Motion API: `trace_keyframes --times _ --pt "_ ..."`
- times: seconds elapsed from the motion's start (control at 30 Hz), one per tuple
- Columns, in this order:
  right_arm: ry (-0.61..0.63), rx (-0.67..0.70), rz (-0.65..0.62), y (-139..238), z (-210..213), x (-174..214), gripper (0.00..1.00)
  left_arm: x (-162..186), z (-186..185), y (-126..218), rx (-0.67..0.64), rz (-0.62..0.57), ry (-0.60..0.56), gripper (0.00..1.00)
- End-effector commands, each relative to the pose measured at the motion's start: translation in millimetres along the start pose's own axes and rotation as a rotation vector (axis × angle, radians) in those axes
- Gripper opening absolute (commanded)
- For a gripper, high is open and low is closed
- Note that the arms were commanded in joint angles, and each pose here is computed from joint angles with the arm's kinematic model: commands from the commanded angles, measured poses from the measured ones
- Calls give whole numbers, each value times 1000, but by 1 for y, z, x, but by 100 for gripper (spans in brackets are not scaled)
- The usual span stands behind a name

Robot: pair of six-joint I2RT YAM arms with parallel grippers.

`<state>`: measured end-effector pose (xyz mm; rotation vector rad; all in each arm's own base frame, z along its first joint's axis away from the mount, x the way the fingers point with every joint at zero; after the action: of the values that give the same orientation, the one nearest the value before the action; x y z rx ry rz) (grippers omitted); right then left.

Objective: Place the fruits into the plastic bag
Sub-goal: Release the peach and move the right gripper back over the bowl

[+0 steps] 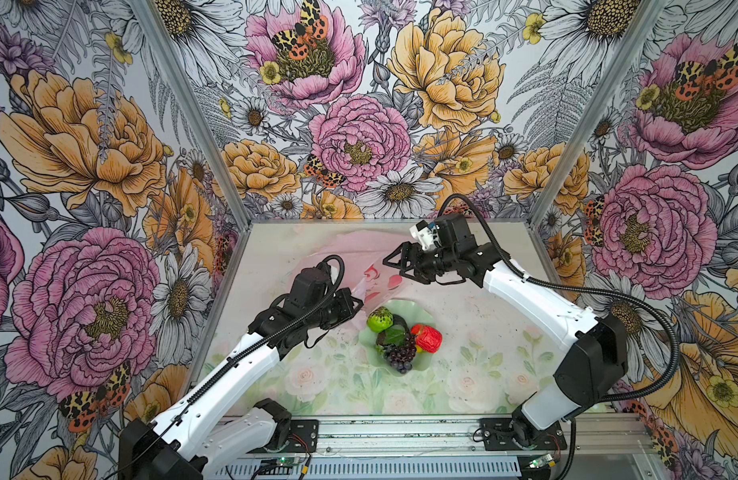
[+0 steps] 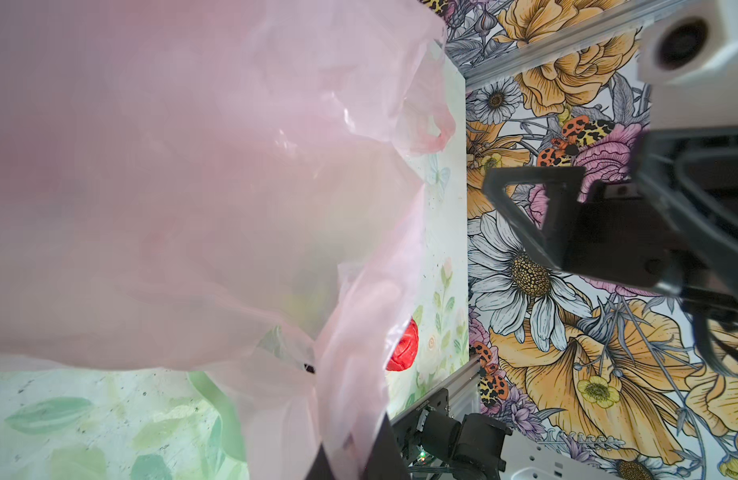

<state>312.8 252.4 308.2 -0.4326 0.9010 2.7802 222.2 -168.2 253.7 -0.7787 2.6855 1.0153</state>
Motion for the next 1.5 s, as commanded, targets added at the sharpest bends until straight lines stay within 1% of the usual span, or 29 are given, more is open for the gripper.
trace_keyframes --times 0.0,0.1,0.2,0.3,0.37,0.53,0.63,0.77,0.83,0.97,1.23,1.47 --pt "138 84 25 39 7 16 80 -4 0 5 4 -27 13 0" --pt "214 173 53 57 4 26 81 -3 2 5 -2 -35 20 0" --pt "274 300 97 72 -7 35 81 -3 3 7 -6 -40 24 0" --pt "287 434 146 84 -23 46 82 -4 6 8 -16 -45 27 0" --pt "281 478 171 88 -30 53 82 -5 7 9 -22 -49 27 0" --pt "274 500 265 83 -46 75 84 -4 10 11 -33 -56 28 0" --pt "262 491 331 72 -54 86 84 -3 13 14 -40 -70 40 0" --pt "288 516 421 56 -65 101 85 -4 15 14 -53 -69 40 0" --pt "281 547 452 51 -73 106 85 -5 15 13 -52 -60 42 0" --pt "272 531 504 41 -79 114 85 -2 15 10 -64 -55 37 0" --pt "258 530 574 22 -91 121 85 0 14 8 -66 -51 36 0" --pt "224 499 590 6 -98 123 86 0 12 12 -60 -70 43 0"
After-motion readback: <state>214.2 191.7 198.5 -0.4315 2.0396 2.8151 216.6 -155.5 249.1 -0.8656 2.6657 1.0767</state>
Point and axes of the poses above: each gripper's point midway between its finger pads, its own y axis back along the fingers, its own z axis along the line the jaws close on, x = y × z, the point moved 6 cm from there along y, back along the fingers, and after that the axes turned 2 degrees about y, right-handed, at the moved point
